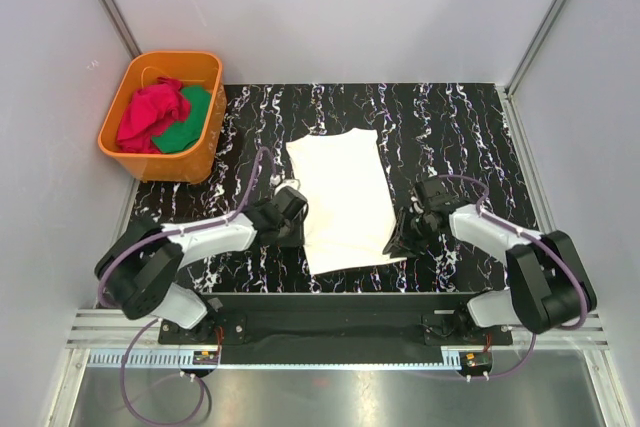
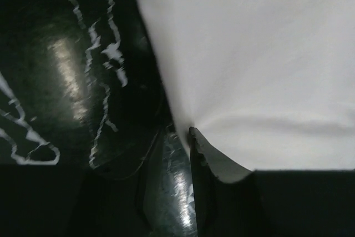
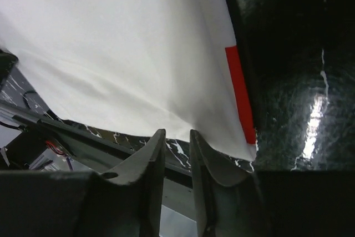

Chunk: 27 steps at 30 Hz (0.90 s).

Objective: Fold and stack the t-shirts
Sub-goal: Fold the tshirt

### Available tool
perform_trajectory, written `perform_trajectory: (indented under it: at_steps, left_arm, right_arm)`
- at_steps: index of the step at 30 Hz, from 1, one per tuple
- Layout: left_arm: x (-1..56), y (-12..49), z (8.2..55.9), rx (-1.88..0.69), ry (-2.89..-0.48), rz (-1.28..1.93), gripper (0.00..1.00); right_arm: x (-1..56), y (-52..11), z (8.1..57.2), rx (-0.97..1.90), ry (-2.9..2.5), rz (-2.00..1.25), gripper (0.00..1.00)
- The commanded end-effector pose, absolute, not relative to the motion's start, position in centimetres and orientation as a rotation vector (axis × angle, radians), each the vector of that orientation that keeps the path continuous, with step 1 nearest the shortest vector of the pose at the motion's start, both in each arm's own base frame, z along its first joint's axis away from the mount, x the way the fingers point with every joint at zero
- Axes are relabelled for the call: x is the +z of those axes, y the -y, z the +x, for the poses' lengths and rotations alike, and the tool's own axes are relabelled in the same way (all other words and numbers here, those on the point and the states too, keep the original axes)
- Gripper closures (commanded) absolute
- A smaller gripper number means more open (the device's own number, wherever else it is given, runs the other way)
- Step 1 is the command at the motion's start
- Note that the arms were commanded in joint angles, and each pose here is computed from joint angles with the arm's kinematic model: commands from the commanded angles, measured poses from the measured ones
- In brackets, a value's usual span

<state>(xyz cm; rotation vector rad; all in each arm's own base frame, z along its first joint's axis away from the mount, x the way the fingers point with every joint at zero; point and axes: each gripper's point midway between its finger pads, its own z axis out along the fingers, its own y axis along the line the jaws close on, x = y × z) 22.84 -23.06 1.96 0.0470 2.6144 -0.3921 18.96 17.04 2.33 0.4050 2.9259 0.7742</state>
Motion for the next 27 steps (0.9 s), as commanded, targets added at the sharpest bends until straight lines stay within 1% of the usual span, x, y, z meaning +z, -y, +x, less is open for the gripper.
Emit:
perform_trajectory:
  at_steps: [1,3,4,5,6,7,8,10,12,15,18,24,27]
  left_arm:
    - [2.4,19.2,21.5,-0.228,-2.635,0.046,0.65]
    - [4.6,20.6,21.2,-0.374,-2.590,0.042,0.56]
    - [5.4,21.2,21.0,-0.426,-2.574,0.045,0.51]
    - [6.4,21.8,20.6,-0.488,-2.566,0.047,0.44]
    - [6.8,22.2,20.5,-0.520,-2.566,0.027,0.40]
    - [6.9,22.3,20.2,-0.542,-2.573,0.022,0.36]
    - [7.0,22.8,19.6,-0.590,-2.590,0.005,0.35]
    - [5.9,22.7,18.3,-0.610,-2.634,-0.031,0.35]
    - [5.4,23.7,17.1,-0.717,-2.656,-0.097,0.39]
    - [3.4,23.9,15.5,-0.773,-2.680,-0.197,0.44]
    - [2.6,24.5,14.7,-0.853,-2.657,-0.326,0.46]
    - [1.6,24.0,14.2,-0.789,-2.651,-0.521,0.43]
    - [0.4,22.7,13.1,-0.678,-2.693,-0.623,0.43]
  right_arm:
    - [4.4,-16.1,20.2,0.700,-2.855,0.406,0.66]
    - [4.2,-14.8,20.5,0.576,-2.870,0.384,0.59]
    - [4.6,-14.8,21.2,0.559,-2.858,0.373,0.54]
    - [4.5,-14.5,21.1,0.534,-2.874,0.356,0.52]
    - [4.1,-14.3,21.2,0.505,-2.890,0.360,0.50]
    - [4.2,-14.3,21.3,0.499,-2.894,0.369,0.45]
    - [3.9,-14.1,21.1,0.491,-2.904,0.384,0.43]
    - [3.3,-13.9,20.5,0.486,-2.921,0.435,0.39]
    - [2.9,-13.8,20.0,0.496,-2.928,0.474,0.36]
    - [2.6,-13.2,19.7,0.474,-2.915,0.529,0.35]
    - [2.8,-12.4,19.7,0.484,-2.873,0.586,0.34]
    - [2.8,-12.9,19.4,0.567,-2.849,0.621,0.34]
    - [2.8,-13.1,19.5,0.573,-2.854,0.624,0.34]
